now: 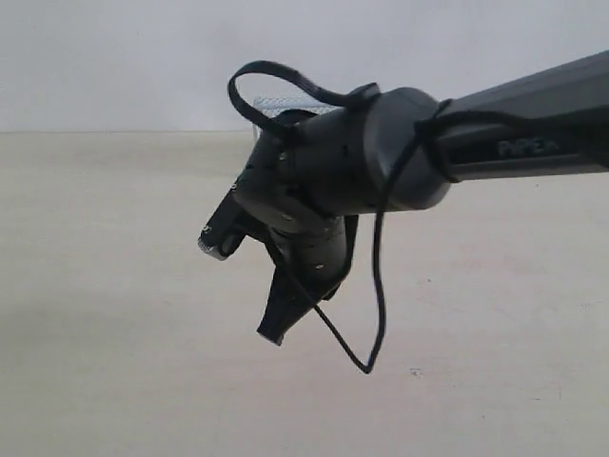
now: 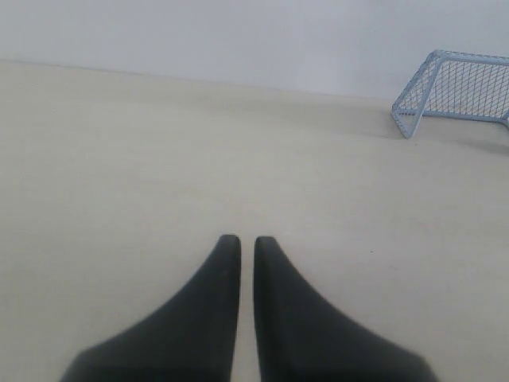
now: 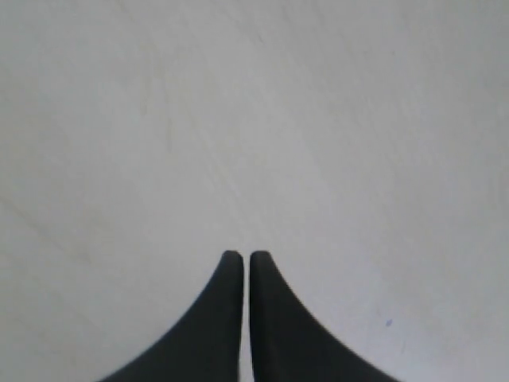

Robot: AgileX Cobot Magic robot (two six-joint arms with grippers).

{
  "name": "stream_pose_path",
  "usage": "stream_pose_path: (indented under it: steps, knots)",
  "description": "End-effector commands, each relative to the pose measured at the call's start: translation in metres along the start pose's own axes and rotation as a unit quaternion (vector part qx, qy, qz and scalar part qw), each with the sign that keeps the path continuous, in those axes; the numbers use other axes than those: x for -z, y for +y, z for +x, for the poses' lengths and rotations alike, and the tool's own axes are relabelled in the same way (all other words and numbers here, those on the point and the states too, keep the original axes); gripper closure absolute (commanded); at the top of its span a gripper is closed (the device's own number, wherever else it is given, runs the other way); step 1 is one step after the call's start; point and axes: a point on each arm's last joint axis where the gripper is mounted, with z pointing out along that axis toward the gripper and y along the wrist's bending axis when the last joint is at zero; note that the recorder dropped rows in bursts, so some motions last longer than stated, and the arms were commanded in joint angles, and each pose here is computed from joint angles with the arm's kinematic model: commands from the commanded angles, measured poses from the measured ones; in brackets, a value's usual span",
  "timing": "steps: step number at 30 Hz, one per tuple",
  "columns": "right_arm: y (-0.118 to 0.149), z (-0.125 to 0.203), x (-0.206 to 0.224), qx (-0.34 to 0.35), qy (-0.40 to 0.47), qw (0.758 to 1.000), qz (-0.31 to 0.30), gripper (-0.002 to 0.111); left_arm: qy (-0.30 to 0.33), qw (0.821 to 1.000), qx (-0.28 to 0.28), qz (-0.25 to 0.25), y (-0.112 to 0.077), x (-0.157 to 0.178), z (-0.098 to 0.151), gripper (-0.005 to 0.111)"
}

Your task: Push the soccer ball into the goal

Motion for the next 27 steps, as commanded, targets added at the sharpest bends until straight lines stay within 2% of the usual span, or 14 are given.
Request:
stream_pose_path:
  steps: [1,5,12,20,27]
  knots:
    - [-0.011,0.030,0.029,-0.061,-0.024,0.998,0.021,0.108,-0.005,1.000,0.007,0.000,0.000,0.001,-0.002,0.100]
    - [-0.015,0.063,0.051,-0.120,-0.046,0.991,0.034,0.108,-0.005,1.000,0.007,0.000,0.000,0.001,-0.002,0.100]
    - [-0.012,0.119,0.086,-0.241,-0.141,0.960,-0.010,0.108,-0.005,1.000,0.007,0.000,0.000,0.001,-0.002,0.100]
    - [-0.005,0.182,0.108,-0.323,-0.213,0.921,-0.049,0.108,-0.005,1.000,0.007,0.000,0.000,0.001,-0.002,0.100]
    - [-0.002,0.224,0.125,-0.356,-0.286,0.887,-0.071,0.108,-0.005,1.000,0.007,0.000,0.000,0.001,-0.002,0.100]
